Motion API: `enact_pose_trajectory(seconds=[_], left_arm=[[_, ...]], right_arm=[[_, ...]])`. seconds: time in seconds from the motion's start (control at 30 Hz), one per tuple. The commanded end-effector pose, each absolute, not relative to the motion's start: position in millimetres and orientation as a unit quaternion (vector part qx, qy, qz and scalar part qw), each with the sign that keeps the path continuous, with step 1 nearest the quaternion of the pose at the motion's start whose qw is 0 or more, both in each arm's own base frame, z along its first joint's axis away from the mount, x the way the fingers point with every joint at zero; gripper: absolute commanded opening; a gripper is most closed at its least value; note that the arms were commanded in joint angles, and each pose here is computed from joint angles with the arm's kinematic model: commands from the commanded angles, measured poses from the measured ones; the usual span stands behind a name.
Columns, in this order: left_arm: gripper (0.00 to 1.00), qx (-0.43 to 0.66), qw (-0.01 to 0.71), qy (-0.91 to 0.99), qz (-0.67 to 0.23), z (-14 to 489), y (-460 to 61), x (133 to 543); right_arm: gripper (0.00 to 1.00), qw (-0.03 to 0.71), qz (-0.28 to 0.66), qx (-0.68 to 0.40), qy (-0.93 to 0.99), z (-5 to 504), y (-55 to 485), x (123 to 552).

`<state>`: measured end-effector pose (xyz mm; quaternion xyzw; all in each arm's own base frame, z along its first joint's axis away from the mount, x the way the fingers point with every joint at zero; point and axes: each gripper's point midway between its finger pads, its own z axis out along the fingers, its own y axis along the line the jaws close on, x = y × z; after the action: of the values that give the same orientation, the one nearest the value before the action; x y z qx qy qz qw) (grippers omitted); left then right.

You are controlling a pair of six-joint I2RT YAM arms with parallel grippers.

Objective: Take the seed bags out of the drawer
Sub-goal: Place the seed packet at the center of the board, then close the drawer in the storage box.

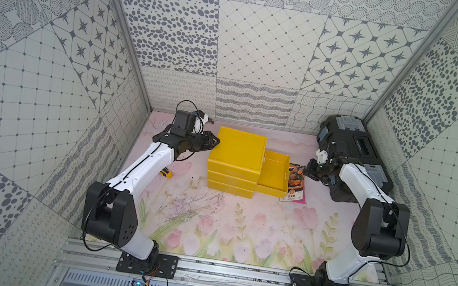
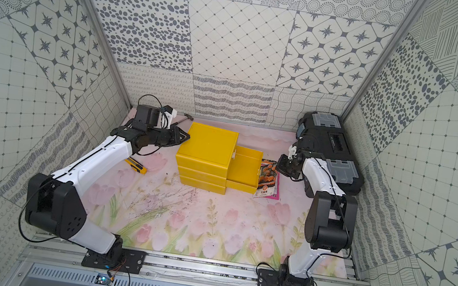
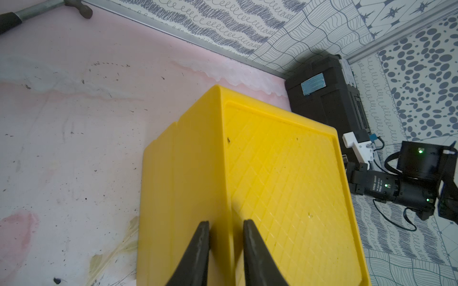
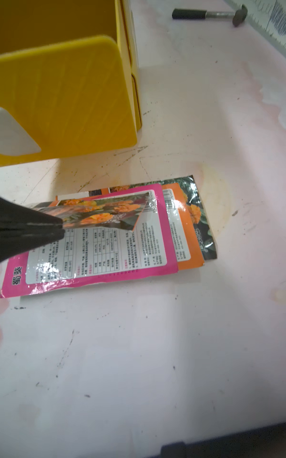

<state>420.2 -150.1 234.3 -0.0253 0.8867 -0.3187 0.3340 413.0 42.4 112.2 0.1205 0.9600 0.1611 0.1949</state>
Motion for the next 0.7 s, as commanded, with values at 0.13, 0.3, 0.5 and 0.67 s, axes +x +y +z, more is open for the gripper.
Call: enact_pose_trajectory(seconds=[0.13, 0.3, 0.5, 0.67], left_arm=[[0.26, -0.052, 0.206, 0.933, -0.292, 180.3, -146.4, 377.9], [0.26, -0.052, 0.206, 0.933, -0.292, 180.2, -146.2, 377.7], [0.25, -0.052, 0.207, 0.932, -0.292, 180.5, -146.3, 377.7], [0.25, -0.052, 0.207, 0.933, -0.291, 180.8, -146.0, 377.5]], right_arm=[[0.16, 0.209, 0.087, 0.129, 0.965, 100.6, 18.1, 421.1], [0.39, 0.218, 0.065, 0.135, 0.964, 107.6, 10.5, 418.3], [0.40, 0.222, 0.120, 0.116, 0.961, 119.4, 40.3, 410.6], [0.41, 0.223, 0.168, 0.101, 0.955, 125.3, 74.5, 400.9]])
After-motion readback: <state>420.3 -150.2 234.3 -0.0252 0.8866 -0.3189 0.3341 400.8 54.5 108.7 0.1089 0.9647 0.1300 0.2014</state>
